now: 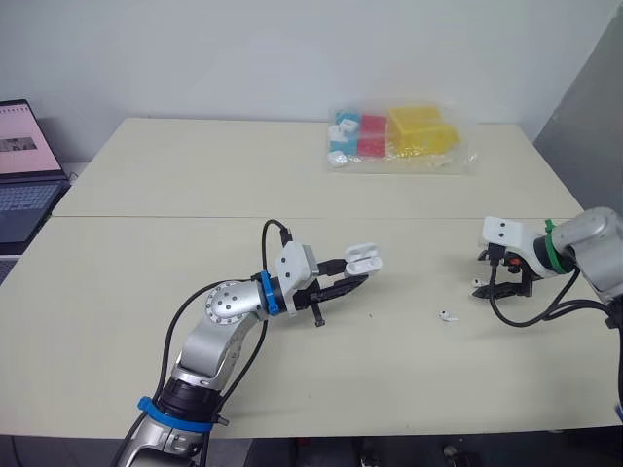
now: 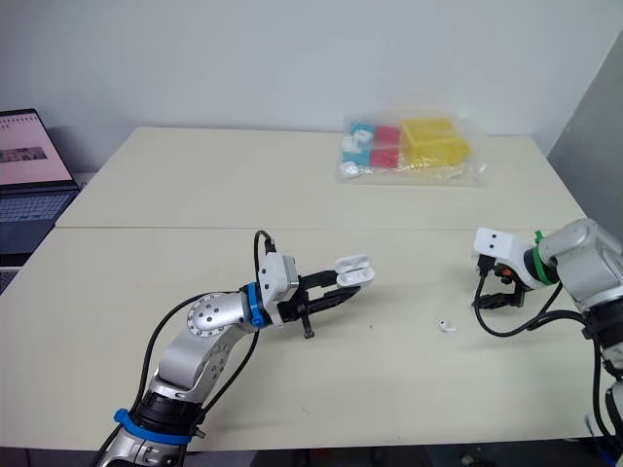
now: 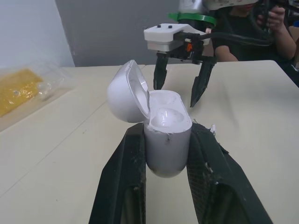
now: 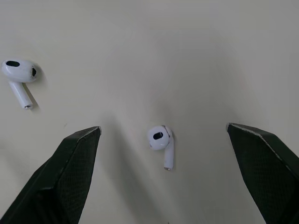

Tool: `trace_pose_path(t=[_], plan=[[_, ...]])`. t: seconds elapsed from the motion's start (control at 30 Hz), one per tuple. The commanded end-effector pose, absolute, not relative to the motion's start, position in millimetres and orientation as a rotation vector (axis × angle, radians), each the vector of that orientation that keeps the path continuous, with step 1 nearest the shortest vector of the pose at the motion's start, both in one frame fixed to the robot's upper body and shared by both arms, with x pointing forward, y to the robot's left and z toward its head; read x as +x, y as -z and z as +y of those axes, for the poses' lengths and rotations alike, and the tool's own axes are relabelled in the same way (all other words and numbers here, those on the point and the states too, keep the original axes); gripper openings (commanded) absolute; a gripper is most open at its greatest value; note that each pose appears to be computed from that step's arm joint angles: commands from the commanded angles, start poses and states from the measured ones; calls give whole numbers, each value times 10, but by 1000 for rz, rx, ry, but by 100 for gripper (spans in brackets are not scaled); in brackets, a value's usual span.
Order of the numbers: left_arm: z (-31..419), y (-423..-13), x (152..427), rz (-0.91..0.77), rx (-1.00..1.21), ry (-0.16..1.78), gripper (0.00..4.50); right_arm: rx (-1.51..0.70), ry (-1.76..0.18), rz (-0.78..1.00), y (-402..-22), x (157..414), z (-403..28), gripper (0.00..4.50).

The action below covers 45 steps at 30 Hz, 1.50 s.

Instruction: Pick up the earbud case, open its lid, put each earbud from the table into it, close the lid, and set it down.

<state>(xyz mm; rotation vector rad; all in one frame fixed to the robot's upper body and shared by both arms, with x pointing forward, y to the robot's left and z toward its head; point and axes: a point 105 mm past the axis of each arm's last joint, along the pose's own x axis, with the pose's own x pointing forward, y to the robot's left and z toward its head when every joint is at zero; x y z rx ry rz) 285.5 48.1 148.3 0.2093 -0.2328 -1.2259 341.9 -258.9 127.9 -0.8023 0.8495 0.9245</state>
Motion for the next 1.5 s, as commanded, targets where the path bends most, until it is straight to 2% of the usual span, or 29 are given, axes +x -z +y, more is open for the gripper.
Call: trace_pose_path(t=[0.03,0.67,0.77,1.1,1.27,1.5], plan=[[434,-1594,2805,-293,226,1234,79,-837,-949,883,-1308,3425,-2658,450],[421,-1574,2791,-293,238,1235,79,-836,-987,884,-1239,3539,-2621,450],[428,-1562,2784,-290,241,1236,79,-839,-994,886,-1213,3538,-2601,391],[424,-1544,2775,-287,245,1240,79,-846,-1019,905,-1167,3473,-2595,41],[434,-1537,2769,-284,246,1240,79,-869,-1092,894,-1217,3321,-2539,39],[439,-1515,2735,-275,242,1239,79,-952,-1194,943,-1165,2868,-2537,39]])
